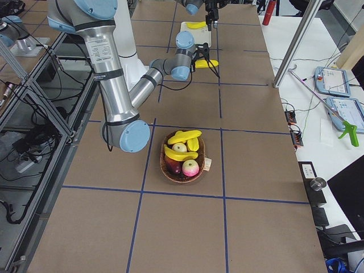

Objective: Transfer all bananas from basket to plate

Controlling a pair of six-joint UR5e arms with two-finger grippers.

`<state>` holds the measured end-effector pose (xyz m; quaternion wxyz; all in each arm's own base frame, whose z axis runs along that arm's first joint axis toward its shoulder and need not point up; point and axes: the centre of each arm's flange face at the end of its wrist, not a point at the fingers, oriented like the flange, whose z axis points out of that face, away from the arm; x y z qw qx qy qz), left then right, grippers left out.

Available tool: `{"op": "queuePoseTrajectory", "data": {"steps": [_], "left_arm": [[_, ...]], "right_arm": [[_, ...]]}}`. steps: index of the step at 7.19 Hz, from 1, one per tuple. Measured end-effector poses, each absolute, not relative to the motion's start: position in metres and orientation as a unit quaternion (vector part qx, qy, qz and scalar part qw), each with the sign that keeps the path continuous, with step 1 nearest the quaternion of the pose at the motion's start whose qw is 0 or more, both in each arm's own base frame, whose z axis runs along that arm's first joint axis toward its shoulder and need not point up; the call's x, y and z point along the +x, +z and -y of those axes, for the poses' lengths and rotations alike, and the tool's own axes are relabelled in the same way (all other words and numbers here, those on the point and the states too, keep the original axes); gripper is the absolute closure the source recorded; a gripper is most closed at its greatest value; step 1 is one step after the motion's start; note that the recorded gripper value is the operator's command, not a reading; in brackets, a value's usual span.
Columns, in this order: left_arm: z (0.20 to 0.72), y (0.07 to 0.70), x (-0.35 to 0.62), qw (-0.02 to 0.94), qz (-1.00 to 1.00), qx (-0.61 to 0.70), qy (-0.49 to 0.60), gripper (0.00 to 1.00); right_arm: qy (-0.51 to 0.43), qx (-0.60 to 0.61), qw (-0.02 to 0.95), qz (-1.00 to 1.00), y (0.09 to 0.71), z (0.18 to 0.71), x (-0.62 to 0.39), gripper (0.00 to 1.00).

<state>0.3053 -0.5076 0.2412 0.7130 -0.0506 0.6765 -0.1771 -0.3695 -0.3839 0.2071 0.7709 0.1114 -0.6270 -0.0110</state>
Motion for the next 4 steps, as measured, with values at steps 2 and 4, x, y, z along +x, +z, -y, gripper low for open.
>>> {"op": "queuePoseTrajectory", "data": {"steps": [2,4], "left_arm": [[0.498,0.211,0.345,0.693,-0.684,-0.074,-0.215,0.0],[0.485,0.181,0.375,0.67,-0.691,-0.103,-0.25,0.0]], "right_arm": [[0.005,0.125,0.755,0.644,0.177,0.355,-0.415,0.97],[0.017,0.132,0.748,0.65,0.158,0.345,-0.444,0.97]]}}
